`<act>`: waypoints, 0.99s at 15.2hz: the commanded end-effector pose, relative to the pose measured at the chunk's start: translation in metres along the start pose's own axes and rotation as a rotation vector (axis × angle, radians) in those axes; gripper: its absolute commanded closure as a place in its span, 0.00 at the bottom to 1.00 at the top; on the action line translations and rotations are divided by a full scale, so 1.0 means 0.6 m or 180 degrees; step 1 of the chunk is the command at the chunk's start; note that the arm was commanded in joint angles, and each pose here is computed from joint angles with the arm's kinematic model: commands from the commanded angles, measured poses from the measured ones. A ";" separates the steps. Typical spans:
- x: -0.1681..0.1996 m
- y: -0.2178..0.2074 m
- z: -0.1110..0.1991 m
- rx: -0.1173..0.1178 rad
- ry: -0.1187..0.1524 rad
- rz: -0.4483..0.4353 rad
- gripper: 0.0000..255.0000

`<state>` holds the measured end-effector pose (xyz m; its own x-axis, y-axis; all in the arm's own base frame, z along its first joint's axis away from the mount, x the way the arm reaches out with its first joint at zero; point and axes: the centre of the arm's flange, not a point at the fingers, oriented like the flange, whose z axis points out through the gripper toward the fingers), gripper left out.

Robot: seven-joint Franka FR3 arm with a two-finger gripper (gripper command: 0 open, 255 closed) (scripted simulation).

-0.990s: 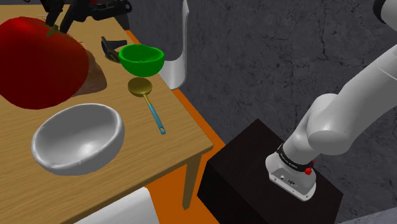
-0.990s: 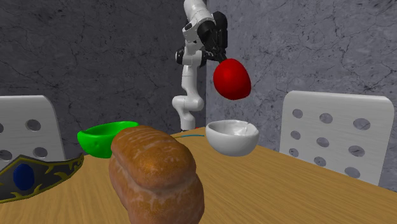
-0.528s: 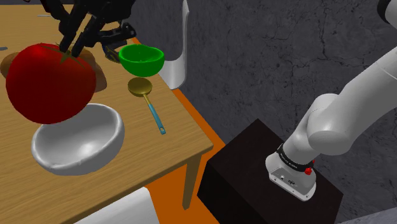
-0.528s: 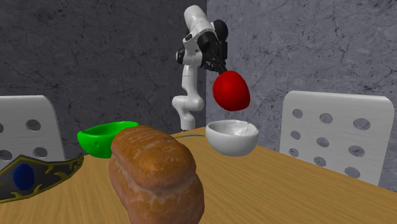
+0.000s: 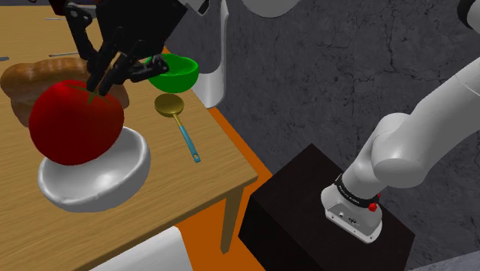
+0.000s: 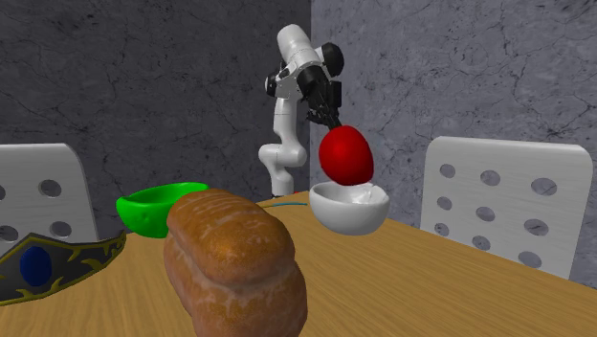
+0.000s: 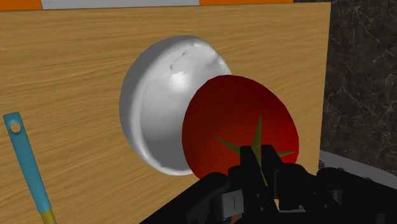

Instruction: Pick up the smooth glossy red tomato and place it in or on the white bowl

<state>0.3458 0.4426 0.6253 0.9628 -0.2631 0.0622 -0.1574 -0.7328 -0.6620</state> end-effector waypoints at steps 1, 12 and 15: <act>-0.001 0.012 0.013 0.0002 0.0002 -0.0001 1.00; -0.002 0.021 0.023 0.0002 0.0002 -0.0001 0.00; -0.002 0.021 0.023 0.0002 0.0002 -0.0001 0.00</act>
<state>0.3458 0.4423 0.6067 0.9627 -0.2633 0.0629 -0.1571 -0.7324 -0.6625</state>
